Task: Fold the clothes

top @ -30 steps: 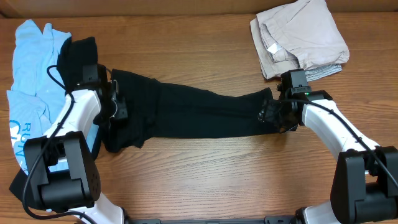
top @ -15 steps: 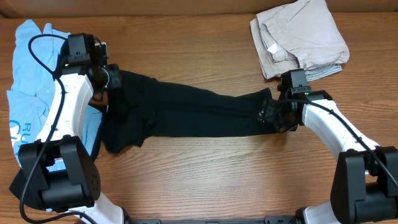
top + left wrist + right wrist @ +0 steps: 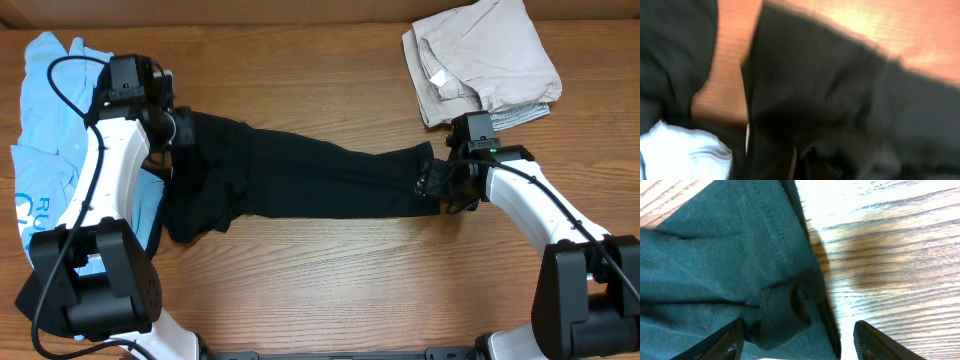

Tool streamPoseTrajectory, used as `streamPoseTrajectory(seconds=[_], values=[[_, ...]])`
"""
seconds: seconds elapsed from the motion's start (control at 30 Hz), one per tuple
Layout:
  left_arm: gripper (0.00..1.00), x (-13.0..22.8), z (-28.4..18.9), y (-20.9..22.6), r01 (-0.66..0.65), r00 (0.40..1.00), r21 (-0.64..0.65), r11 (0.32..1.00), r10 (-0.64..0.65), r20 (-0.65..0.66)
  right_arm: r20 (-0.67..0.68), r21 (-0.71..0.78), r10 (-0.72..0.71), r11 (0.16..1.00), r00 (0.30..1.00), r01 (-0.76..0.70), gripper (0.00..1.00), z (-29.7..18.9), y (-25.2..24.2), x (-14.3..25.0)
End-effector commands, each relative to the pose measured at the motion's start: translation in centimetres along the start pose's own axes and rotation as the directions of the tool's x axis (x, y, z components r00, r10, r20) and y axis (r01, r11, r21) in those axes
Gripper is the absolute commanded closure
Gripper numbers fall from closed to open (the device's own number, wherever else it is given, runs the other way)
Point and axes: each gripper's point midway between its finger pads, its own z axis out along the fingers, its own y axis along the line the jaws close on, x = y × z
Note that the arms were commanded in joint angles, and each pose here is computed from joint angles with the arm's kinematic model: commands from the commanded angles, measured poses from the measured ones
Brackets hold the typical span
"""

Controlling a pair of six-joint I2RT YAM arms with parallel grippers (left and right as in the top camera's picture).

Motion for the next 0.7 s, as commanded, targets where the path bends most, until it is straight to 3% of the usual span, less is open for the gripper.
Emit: streamPoseTrajectory(seconds=[0.0, 0.1, 0.13, 0.17, 0.4, 0.53, 0.67], values=[[0.79, 1.7, -0.2, 0.6, -0.010, 0.997, -0.016, 1.000, 0.009, -0.082, 0.017, -0.009, -0.002, 1.000, 1.000, 0.002, 0.27, -0.3, 0.4, -0.8], [0.33, 3.7, -0.5, 0.7, 0.006, 0.986, -0.020, 1.000, -0.009, -0.164, 0.018, -0.010, -0.003, 1.000, 1.000, 0.003, 0.27, -0.3, 0.4, -0.8], [0.23, 4.2, -0.6, 0.7, 0.021, 0.983, -0.024, 0.999, -0.025, -0.184, 0.018, -0.009, -0.002, 1.000, 1.000, 0.003, 0.27, -0.3, 0.4, -0.8], [0.19, 4.8, -0.7, 0.7, 0.042, 0.977, -0.028, 0.999, -0.047, -0.207, 0.017, -0.009, -0.003, 1.000, 1.000, 0.003, 0.27, -0.3, 0.4, -0.8], [0.11, 10.0, -0.2, 0.6, 0.060, 0.924, -0.042, 0.997, -0.072, -0.375, 0.011, -0.007, -0.001, 1.000, 1.000, 0.002, 0.26, -0.3, 0.3, -0.6], [0.11, 13.9, 2.2, 0.8, 0.069, 0.896, -0.039, 0.997, -0.079, -0.436, 0.011, -0.007, -0.001, 1.000, 1.000, 0.002, 0.27, -0.3, 0.3, -0.6], [0.16, 15.4, 3.5, 0.3, 0.085, 0.893, -0.005, 0.996, -0.079, -0.444, 0.012, -0.007, -0.002, 1.000, 1.000, 0.002, 0.26, -0.3, 0.4, -0.6]])
